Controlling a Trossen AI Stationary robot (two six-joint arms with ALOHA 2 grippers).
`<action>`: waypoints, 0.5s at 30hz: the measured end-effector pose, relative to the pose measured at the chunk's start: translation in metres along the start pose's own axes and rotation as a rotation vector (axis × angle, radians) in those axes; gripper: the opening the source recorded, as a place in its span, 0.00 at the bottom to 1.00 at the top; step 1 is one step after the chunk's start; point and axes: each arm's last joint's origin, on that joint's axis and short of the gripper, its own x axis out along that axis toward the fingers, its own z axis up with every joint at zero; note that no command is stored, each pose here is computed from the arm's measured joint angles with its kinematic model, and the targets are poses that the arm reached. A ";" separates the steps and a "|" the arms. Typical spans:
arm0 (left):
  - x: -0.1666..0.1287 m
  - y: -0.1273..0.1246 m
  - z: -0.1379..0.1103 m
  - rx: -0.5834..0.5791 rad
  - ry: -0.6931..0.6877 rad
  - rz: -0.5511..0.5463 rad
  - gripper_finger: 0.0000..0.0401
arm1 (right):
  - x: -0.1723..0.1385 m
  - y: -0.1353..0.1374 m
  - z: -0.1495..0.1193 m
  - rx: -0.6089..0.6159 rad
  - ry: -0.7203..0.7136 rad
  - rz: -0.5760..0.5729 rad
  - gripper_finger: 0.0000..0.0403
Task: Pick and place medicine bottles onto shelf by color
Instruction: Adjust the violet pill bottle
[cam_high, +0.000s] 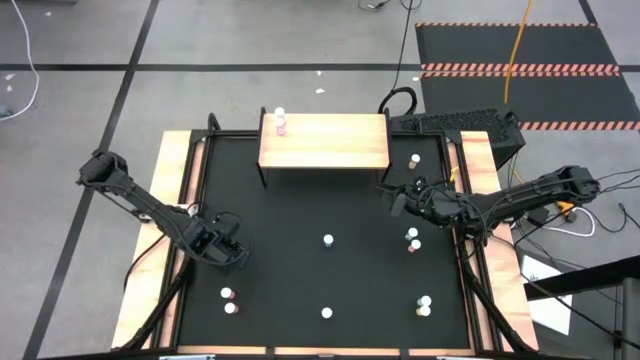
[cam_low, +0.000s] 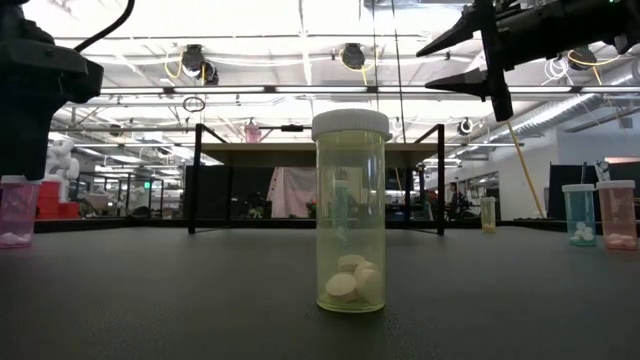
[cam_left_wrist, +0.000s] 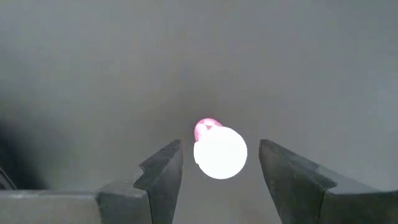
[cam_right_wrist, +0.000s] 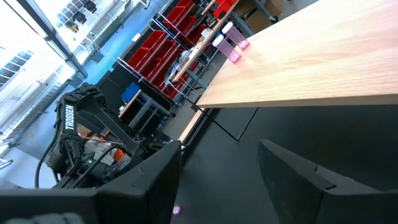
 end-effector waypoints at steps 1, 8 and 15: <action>0.000 0.000 0.000 -0.001 -0.002 0.002 0.53 | 0.000 0.000 0.000 0.000 0.000 0.000 0.52; 0.006 0.003 0.003 -0.019 -0.001 0.014 0.53 | 0.000 0.000 0.000 0.011 0.001 0.000 0.52; 0.007 0.003 0.003 -0.023 0.000 0.007 0.43 | 0.000 0.000 -0.001 0.018 0.020 0.013 0.52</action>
